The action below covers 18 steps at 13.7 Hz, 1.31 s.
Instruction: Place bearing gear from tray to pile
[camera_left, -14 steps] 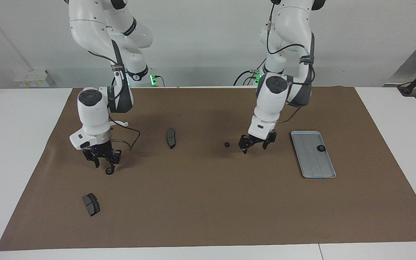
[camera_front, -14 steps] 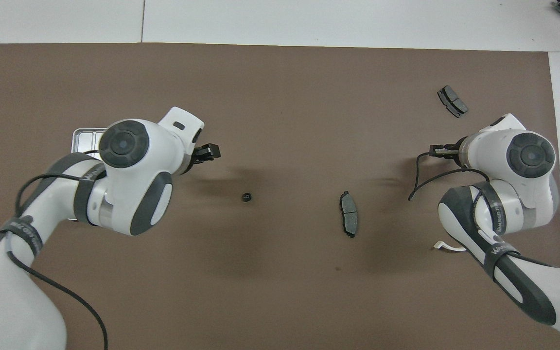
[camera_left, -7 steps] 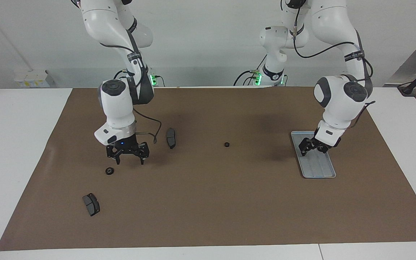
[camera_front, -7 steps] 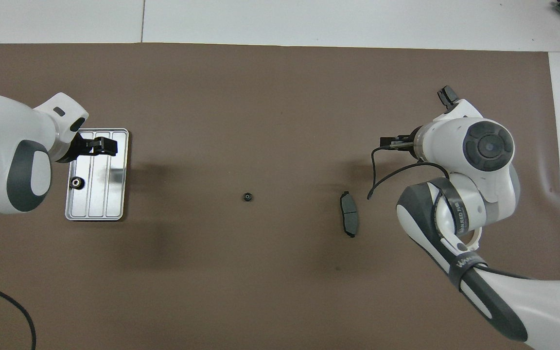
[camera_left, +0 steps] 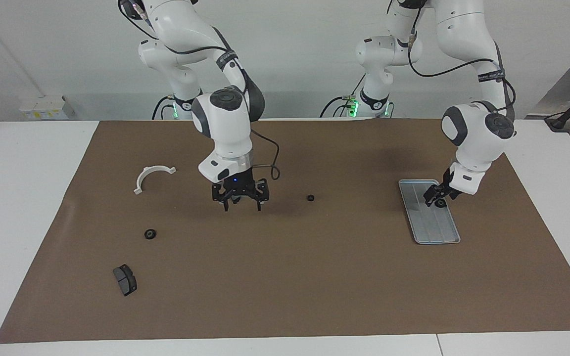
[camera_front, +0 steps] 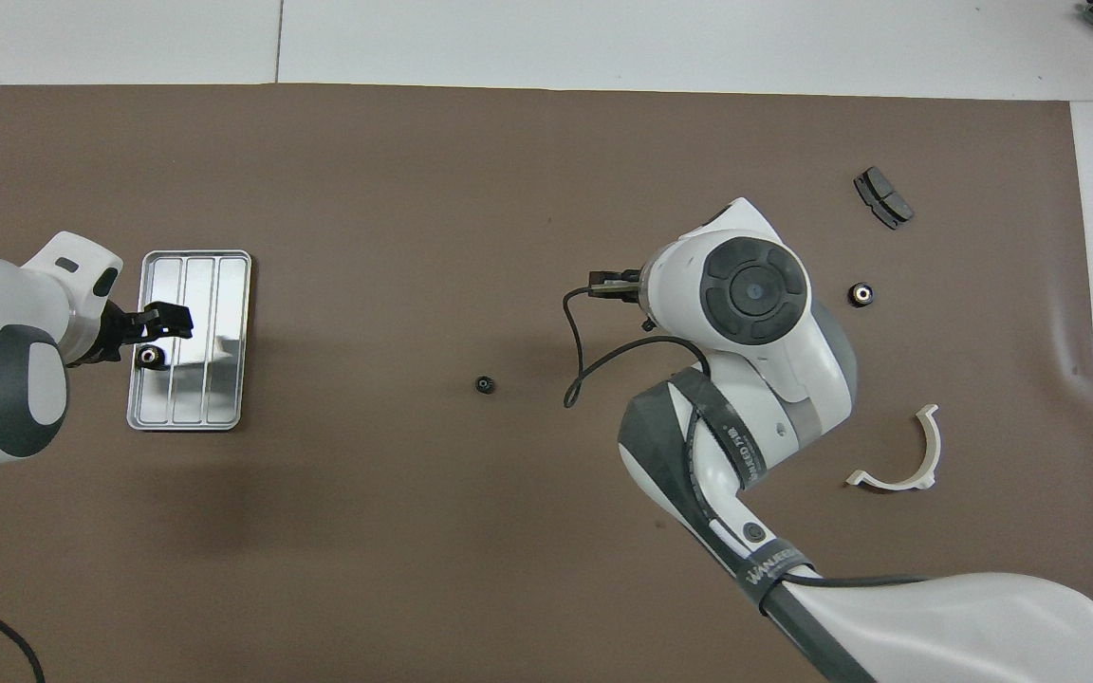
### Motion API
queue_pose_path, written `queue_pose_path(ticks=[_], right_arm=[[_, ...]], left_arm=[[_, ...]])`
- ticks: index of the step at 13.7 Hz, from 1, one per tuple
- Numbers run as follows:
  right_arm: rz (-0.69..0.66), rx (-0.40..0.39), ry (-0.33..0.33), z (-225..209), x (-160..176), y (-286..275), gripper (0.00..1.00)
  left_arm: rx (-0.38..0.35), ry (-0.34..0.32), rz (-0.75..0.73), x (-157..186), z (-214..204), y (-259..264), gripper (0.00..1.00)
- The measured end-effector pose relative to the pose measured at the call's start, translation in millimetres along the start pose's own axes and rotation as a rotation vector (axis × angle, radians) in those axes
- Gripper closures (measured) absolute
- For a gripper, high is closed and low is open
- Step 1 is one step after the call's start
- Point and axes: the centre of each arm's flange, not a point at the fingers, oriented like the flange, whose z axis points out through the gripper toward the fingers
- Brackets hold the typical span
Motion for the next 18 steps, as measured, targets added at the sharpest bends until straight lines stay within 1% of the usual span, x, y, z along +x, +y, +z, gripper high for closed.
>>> queue_pose_path(ticks=[4, 7, 10, 12, 13, 14, 15, 16, 18], right_arm=[[0.039, 0.013, -0.036, 18, -21, -84, 0.00], [0.066, 0.010, -0.045, 44, -31, -128, 0.00], [0.039, 0.003, -0.055, 61, -55, -161, 0.00], [0.026, 0.001, -0.059, 63, -67, -172, 0.00], [0.017, -0.001, -0.063, 64, -72, -176, 0.00], [0.008, -0.006, -0.070, 68, -79, -179, 0.00], [0.000, -0.008, -0.076, 74, -85, -180, 0.00], [-0.006, -0.008, -0.080, 80, -91, -179, 0.00], [-0.009, -0.012, -0.089, 89, -99, -176, 0.07]], left_arm=[[-0.014, 0.034, -0.244, -10, 14, 1, 0.00], [-0.041, 0.083, -0.434, -16, 23, -2, 0.00], [-0.050, 0.094, -0.537, -21, 29, -8, 0.00], [-0.053, 0.098, -0.585, -19, 26, -15, 0.00], [-0.053, 0.099, -0.596, -19, 26, -18, 0.05], [-0.053, 0.099, -0.603, -19, 25, -20, 0.05], [-0.053, 0.100, -0.609, -19, 25, -21, 0.12], [-0.054, 0.101, -0.613, -19, 24, -23, 0.25], [-0.056, 0.102, -0.633, -20, 24, -22, 0.26]])
